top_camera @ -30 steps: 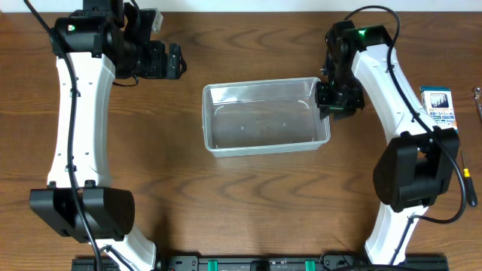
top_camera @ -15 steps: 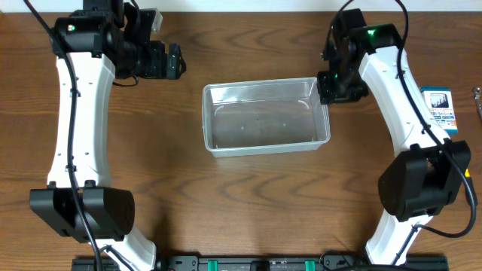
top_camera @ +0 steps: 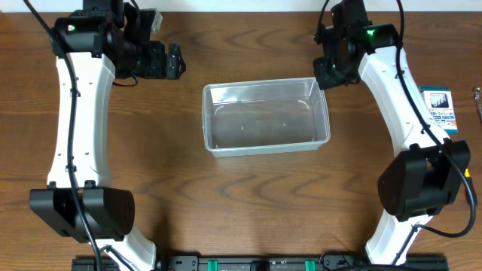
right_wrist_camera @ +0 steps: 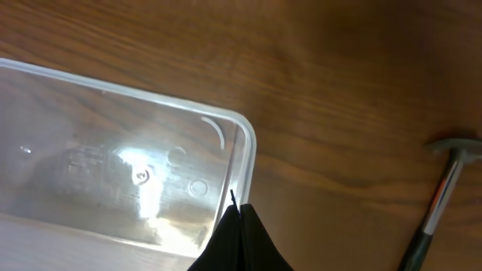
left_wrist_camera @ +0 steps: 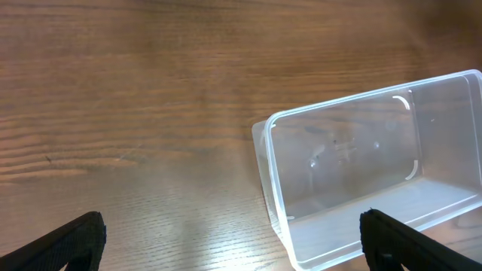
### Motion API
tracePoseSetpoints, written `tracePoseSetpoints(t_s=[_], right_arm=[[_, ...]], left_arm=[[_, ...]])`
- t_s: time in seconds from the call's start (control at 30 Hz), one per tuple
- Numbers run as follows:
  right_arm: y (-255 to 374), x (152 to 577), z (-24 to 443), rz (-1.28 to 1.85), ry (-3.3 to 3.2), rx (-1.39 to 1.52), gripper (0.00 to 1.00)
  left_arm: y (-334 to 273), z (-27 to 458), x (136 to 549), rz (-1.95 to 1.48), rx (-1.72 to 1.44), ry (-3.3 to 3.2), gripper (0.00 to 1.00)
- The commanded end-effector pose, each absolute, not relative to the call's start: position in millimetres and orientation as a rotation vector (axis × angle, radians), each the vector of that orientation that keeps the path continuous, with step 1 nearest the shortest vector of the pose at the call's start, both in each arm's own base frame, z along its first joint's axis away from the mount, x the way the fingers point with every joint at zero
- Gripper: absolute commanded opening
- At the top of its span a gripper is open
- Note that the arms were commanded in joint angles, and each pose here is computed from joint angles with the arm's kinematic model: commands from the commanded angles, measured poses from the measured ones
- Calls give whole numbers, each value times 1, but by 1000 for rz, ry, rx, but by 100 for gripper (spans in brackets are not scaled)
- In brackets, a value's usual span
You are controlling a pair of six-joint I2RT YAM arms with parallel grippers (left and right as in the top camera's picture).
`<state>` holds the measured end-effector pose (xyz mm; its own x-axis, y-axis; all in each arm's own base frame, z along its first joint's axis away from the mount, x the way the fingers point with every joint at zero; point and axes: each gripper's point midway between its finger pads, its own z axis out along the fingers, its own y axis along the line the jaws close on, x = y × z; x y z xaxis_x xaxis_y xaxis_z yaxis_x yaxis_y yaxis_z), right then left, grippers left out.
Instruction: Pack container
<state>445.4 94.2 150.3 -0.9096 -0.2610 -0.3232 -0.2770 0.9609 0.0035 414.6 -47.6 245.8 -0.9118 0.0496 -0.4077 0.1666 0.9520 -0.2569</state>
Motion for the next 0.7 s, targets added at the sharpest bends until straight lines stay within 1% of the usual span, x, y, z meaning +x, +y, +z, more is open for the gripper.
tracePoseSetpoints(t_s=[0.0, 0.1, 0.37, 0.57, 0.67], right_arm=[[106, 448, 157, 107, 2740, -466, 1], [111, 449, 154, 143, 2738, -475, 1], [121, 433, 127, 251, 2845, -484, 1], [123, 440, 128, 258, 2817, -484, 1], [126, 453, 129, 258, 2767, -480, 1]], left_arm=[[-45, 248, 414, -398, 151, 2698, 98], [-45, 248, 414, -398, 151, 2698, 98], [-45, 247, 411, -401, 149, 2709, 98], [-45, 247, 411, -401, 149, 2708, 98], [-45, 247, 411, -401, 149, 2709, 98]])
